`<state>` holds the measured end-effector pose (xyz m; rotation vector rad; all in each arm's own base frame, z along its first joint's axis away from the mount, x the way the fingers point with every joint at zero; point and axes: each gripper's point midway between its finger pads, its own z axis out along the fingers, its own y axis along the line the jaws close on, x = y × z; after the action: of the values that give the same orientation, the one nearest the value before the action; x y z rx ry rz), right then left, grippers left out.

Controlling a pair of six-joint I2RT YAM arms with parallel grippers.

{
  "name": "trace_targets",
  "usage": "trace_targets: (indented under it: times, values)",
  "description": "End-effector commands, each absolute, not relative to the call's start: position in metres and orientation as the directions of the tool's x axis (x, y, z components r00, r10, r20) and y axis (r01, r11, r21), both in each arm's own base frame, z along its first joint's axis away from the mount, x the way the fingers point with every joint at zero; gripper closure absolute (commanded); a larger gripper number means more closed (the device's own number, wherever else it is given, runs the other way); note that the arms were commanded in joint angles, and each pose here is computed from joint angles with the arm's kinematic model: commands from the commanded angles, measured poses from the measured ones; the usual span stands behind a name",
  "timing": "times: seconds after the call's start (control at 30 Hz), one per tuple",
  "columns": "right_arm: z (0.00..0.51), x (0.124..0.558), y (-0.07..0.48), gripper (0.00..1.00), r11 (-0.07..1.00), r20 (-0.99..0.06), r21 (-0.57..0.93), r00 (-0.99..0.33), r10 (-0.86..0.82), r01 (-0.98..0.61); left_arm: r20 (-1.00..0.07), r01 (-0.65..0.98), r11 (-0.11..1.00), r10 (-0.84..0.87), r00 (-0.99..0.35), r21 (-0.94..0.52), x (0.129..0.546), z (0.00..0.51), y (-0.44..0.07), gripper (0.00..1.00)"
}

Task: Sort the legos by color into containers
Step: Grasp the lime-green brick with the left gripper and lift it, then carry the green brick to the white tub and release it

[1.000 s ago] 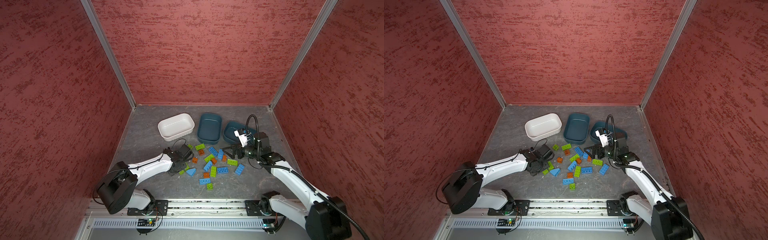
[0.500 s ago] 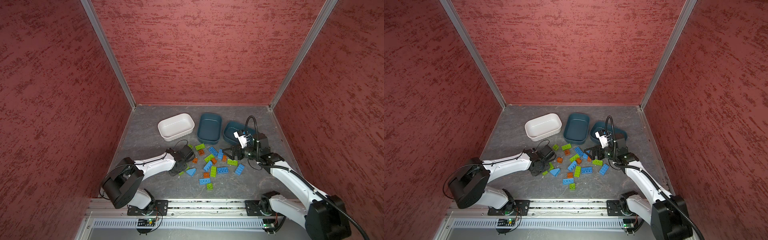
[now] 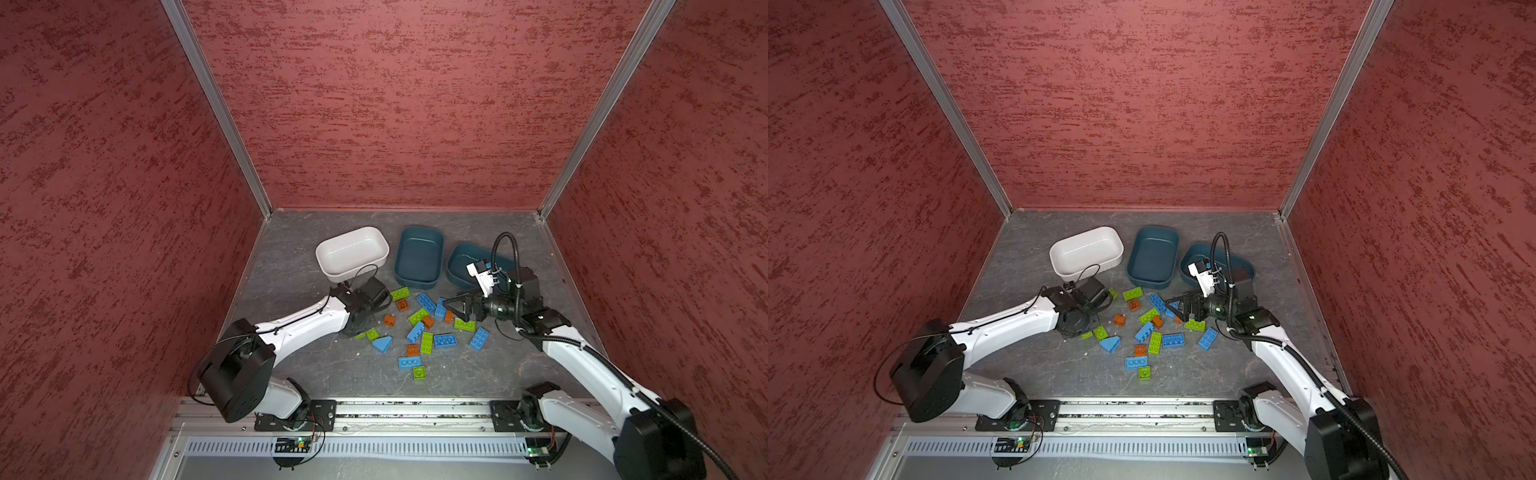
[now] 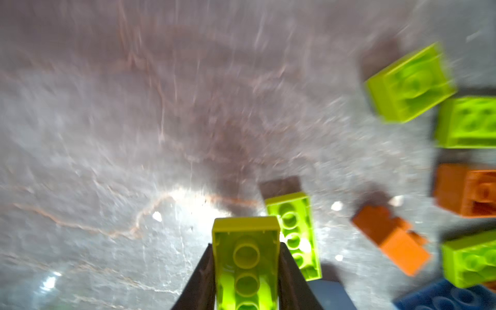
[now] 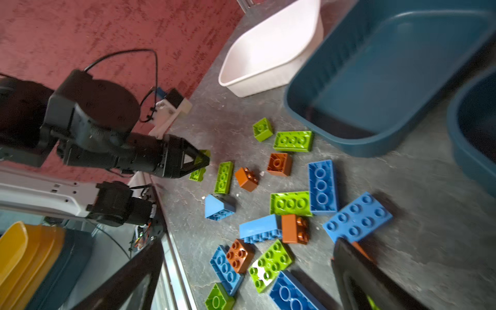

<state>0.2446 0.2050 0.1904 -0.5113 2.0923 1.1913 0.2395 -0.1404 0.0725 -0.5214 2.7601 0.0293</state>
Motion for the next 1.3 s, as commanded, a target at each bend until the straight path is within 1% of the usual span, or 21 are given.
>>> trace_targets:
  times: [0.0,0.2,0.37,0.43,0.6,0.67,0.77,0.8,0.87,0.93,0.97,1.07,1.13,1.2,1.27]
  values:
    - [0.215,0.232,0.220,0.01,0.401,-0.757,0.594,-0.654,-0.016,-0.697,-0.402,-0.220,0.975,-0.186,-0.897,0.040,0.266,0.104,-0.124,0.71]
    - [0.218,0.235,0.229,0.01,0.390,-0.761,0.593,-0.648,-0.014,-0.705,-0.502,-0.102,0.991,-0.044,-0.864,0.089,0.337,0.143,-0.107,0.71]
    - [0.218,0.238,0.236,0.01,0.388,-0.761,0.592,-0.649,-0.022,-0.707,-0.552,-0.060,0.985,0.038,-0.833,0.160,0.403,0.152,-0.090,0.71]
    - [0.217,0.239,0.238,0.01,0.387,-0.758,0.593,-0.651,-0.027,-0.706,-0.550,-0.041,0.981,0.071,-0.832,0.188,0.424,0.148,-0.086,0.71]
    - [0.208,0.238,0.236,0.01,0.410,-0.752,0.588,-0.658,-0.039,-0.697,-0.531,-0.102,0.972,0.027,-0.847,0.212,0.464,0.129,-0.061,0.71]
    - [0.205,0.238,0.235,0.01,0.418,-0.750,0.588,-0.661,-0.040,-0.693,-0.514,-0.114,0.971,0.011,-0.858,0.210,0.471,0.119,-0.056,0.69]
    - [0.200,0.238,0.234,0.01,0.430,-0.743,0.590,-0.668,-0.043,-0.683,-0.490,-0.128,0.961,0.009,-0.872,0.245,0.477,0.103,-0.048,0.66]
    - [0.197,0.239,0.233,0.01,0.437,-0.741,0.589,-0.670,-0.045,-0.680,-0.485,-0.138,0.959,-0.001,-0.875,0.248,0.478,0.099,-0.044,0.64]
    - [0.188,0.240,0.231,0.01,0.461,-0.734,0.583,-0.677,-0.053,-0.668,-0.479,-0.172,0.951,-0.029,-0.877,0.258,0.480,0.095,-0.032,0.55]
    - [0.180,0.240,0.230,0.01,0.473,-0.723,0.584,-0.688,-0.066,-0.660,-0.472,-0.182,0.949,-0.040,-0.881,0.259,0.479,0.095,-0.028,0.52]
    - [0.177,0.240,0.230,0.01,0.474,-0.721,0.584,-0.690,-0.070,-0.659,-0.474,-0.182,0.949,-0.040,-0.880,0.257,0.479,0.097,-0.028,0.49]
    - [0.174,0.241,0.230,0.01,0.476,-0.718,0.585,-0.692,-0.072,-0.656,-0.482,-0.163,0.963,-0.041,-0.875,0.216,0.473,0.111,-0.037,0.29]
    - [0.175,0.242,0.230,0.01,0.477,-0.721,0.582,-0.689,-0.072,-0.658,-0.492,-0.125,0.972,-0.012,-0.871,0.198,0.468,0.124,-0.047,0.25]
    - [0.175,0.242,0.230,0.01,0.478,-0.724,0.576,-0.685,-0.078,-0.663,-0.492,-0.109,0.977,-0.006,-0.871,0.181,0.458,0.138,-0.056,0.23]
    - [0.175,0.242,0.230,0.01,0.481,-0.727,0.570,-0.682,-0.083,-0.666,-0.495,-0.094,0.987,-0.017,-0.869,0.131,0.444,0.149,-0.070,0.21]
